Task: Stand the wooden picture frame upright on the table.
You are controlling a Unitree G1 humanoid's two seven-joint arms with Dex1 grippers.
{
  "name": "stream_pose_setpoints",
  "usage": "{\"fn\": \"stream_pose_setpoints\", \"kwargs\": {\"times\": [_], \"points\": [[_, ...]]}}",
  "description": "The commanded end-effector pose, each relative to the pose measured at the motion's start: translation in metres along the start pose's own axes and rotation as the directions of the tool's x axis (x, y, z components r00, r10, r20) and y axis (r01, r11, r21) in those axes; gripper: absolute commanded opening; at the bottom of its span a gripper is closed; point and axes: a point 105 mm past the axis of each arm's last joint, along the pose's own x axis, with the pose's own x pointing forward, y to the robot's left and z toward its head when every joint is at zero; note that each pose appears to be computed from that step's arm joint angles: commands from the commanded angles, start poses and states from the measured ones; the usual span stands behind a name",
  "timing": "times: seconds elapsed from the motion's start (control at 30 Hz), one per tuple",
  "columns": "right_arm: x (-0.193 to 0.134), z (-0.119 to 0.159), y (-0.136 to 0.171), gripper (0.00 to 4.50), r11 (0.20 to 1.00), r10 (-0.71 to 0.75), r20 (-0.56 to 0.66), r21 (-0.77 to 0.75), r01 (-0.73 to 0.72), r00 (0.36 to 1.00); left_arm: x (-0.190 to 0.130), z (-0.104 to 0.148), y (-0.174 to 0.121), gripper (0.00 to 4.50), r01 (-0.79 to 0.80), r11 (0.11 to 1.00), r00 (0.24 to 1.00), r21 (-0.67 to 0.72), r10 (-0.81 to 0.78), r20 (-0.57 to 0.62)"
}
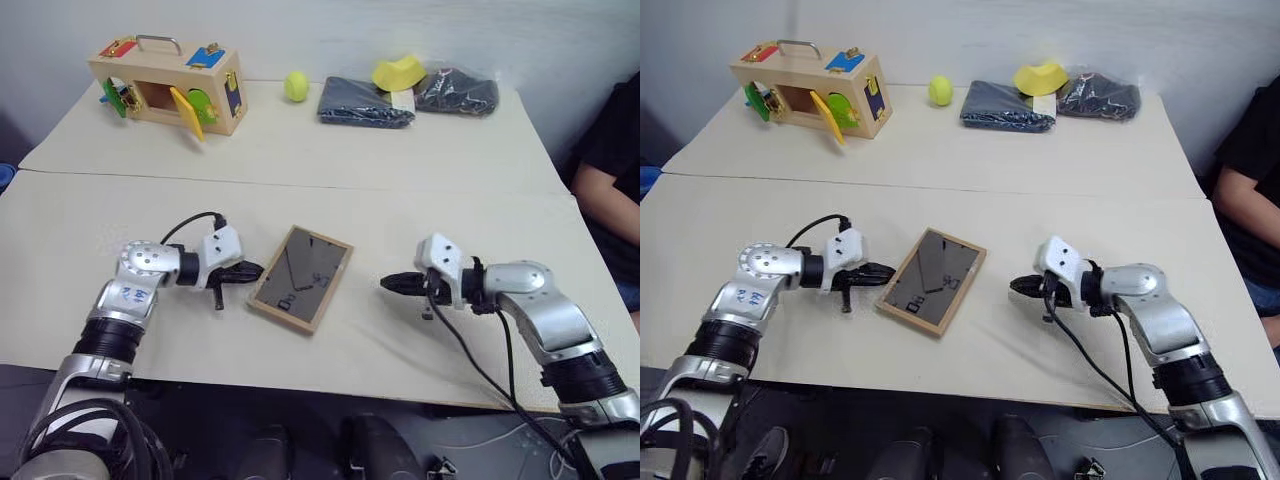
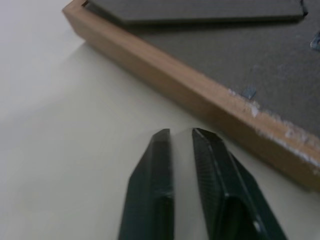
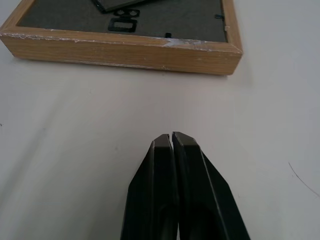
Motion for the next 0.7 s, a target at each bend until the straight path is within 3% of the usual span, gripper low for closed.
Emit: {"fn": "stream_pose_setpoints", "kwargs": {"times": [0.03,0.3,0.43,0.53,0.7], "points": [[0.004,0.009,-0.007,0.0,0.998,-0.027,0.014,-0.052,0.028,1.0,0.025,0.02,-0.019,0.02,0.103,0.995,0.992,-0.017,-0.101,0.081],[0.001,0.009,-0.015,0.0,0.995,-0.063,-0.001,-0.076,0.063,0.998,0.054,0.052,-0.038,0.02,0.133,0.971,0.968,-0.201,-0.083,0.237],[-0.006,0.008,-0.012,0.0,0.993,-0.065,-0.023,-0.103,0.062,0.998,0.049,0.035,-0.034,0.02,0.089,0.942,0.988,-0.325,-0.043,0.146],[-0.012,0.008,-0.009,0.0,0.99,-0.07,-0.042,-0.124,0.065,0.997,0.031,0.02,-0.044,0.63,0.127,0.899,0.991,-0.419,-0.099,0.086],[-0.018,0.008,-0.003,0.0,0.986,-0.06,-0.072,-0.16,0.048,0.996,0.006,0.011,-0.06,2.2,0.173,0.812,0.984,-0.557,-0.168,0.061]]}}
